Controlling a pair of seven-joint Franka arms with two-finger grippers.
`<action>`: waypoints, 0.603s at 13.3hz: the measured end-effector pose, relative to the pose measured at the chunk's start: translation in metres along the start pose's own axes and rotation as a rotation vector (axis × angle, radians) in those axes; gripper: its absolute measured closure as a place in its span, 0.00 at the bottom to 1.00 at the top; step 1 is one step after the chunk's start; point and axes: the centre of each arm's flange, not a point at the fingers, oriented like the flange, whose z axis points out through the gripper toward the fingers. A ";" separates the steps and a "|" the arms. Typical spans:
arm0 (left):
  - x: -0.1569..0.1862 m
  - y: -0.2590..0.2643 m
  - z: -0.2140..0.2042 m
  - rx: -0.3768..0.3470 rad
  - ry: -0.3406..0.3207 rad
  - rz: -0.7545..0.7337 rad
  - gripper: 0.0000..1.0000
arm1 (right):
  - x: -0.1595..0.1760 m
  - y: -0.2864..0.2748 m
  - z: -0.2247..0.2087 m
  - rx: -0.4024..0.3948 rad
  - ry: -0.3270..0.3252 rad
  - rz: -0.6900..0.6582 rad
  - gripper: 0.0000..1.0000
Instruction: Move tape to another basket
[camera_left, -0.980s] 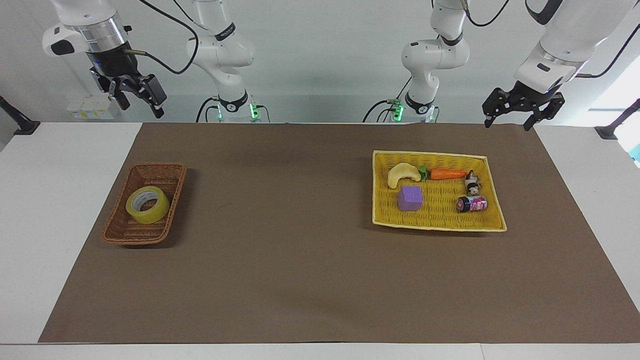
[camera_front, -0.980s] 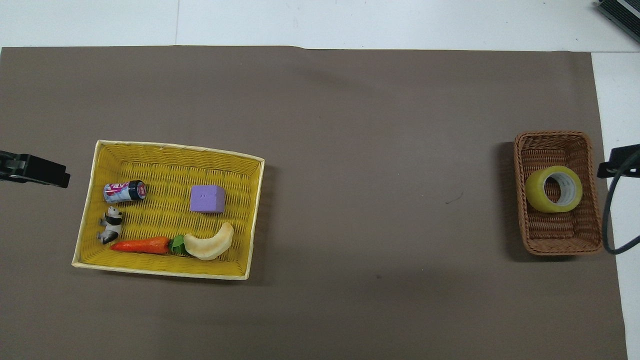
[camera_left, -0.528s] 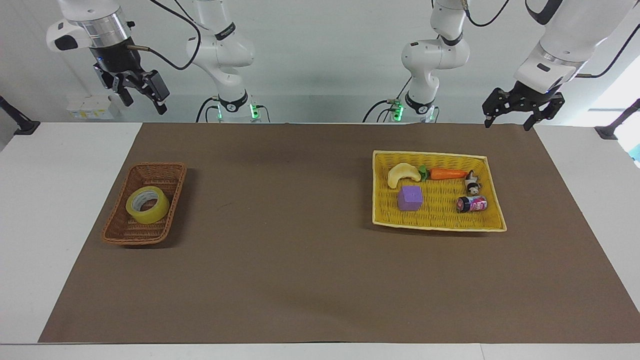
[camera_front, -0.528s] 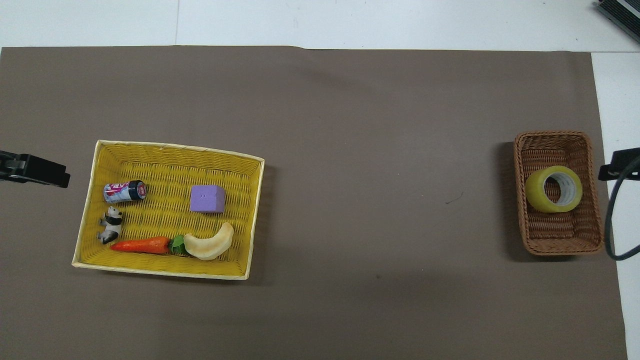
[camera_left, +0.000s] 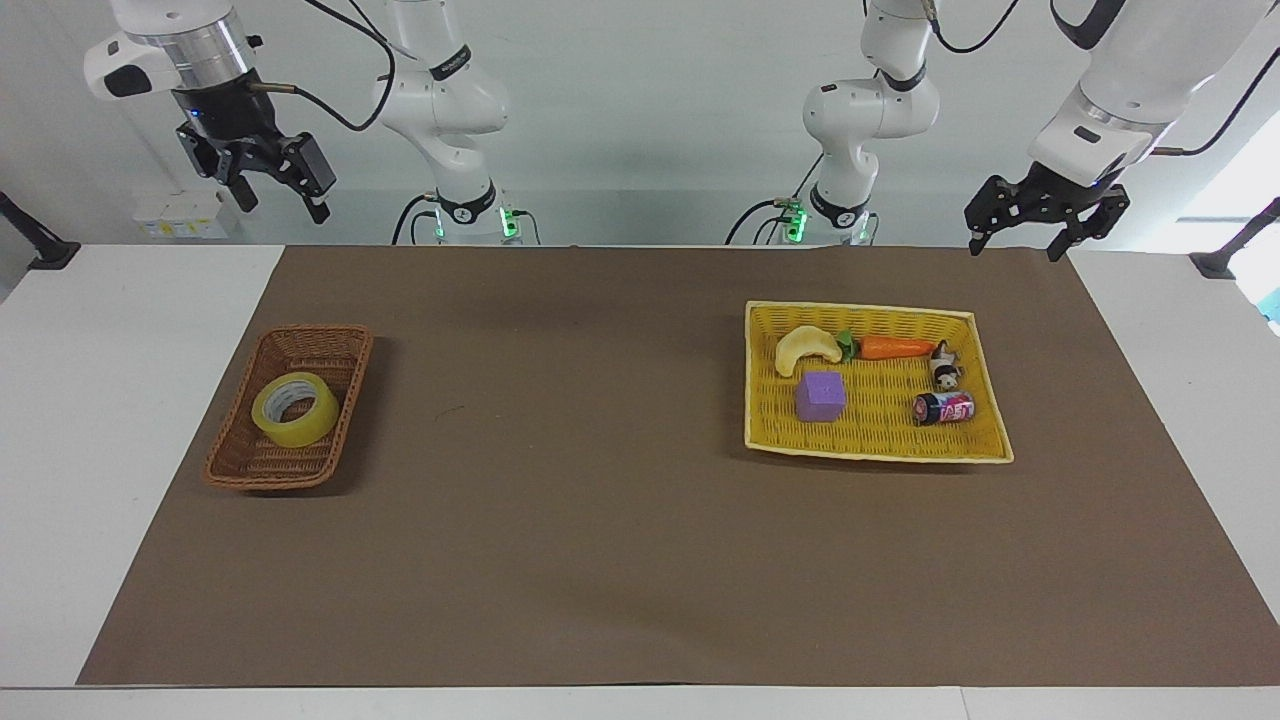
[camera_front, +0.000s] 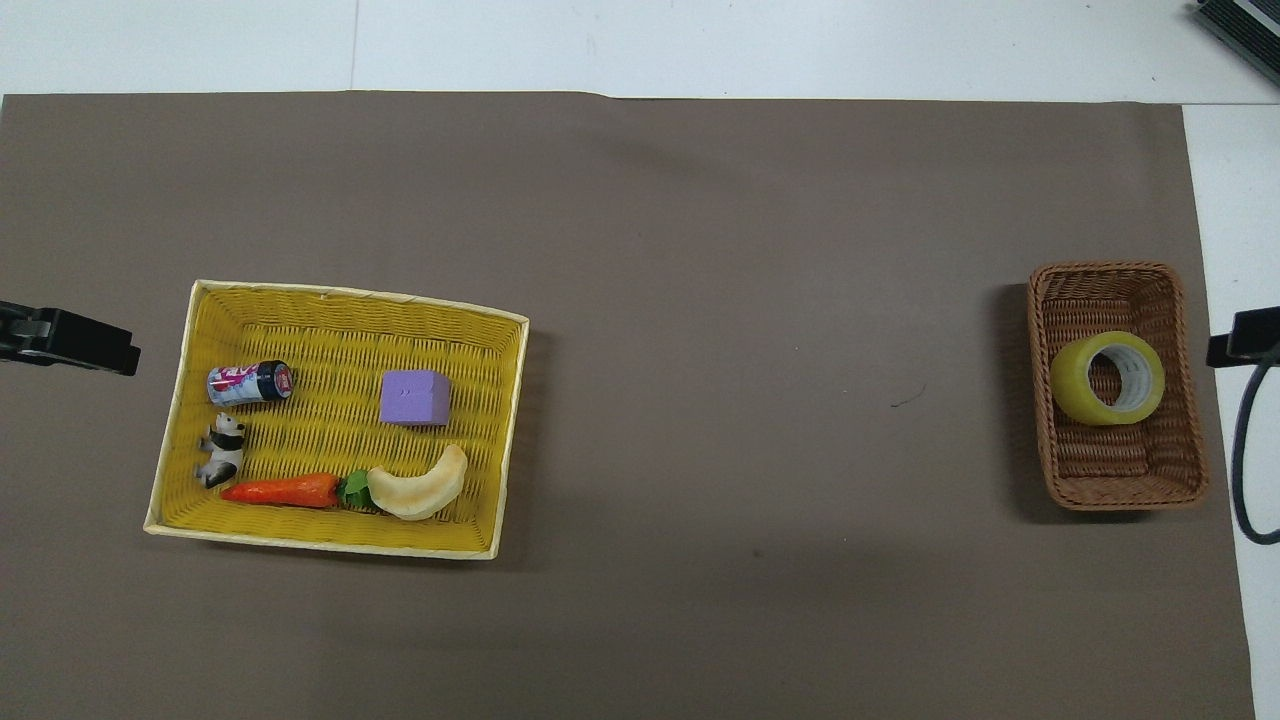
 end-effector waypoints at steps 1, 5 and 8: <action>0.000 0.000 0.000 0.000 0.000 0.000 0.00 | 0.000 0.002 0.000 0.004 -0.003 0.000 0.00; 0.000 0.000 0.000 0.000 0.000 0.000 0.00 | 0.000 0.011 0.004 0.006 -0.030 0.010 0.00; 0.000 0.000 0.000 0.000 0.000 0.000 0.00 | 0.001 0.012 0.009 0.001 -0.047 0.010 0.00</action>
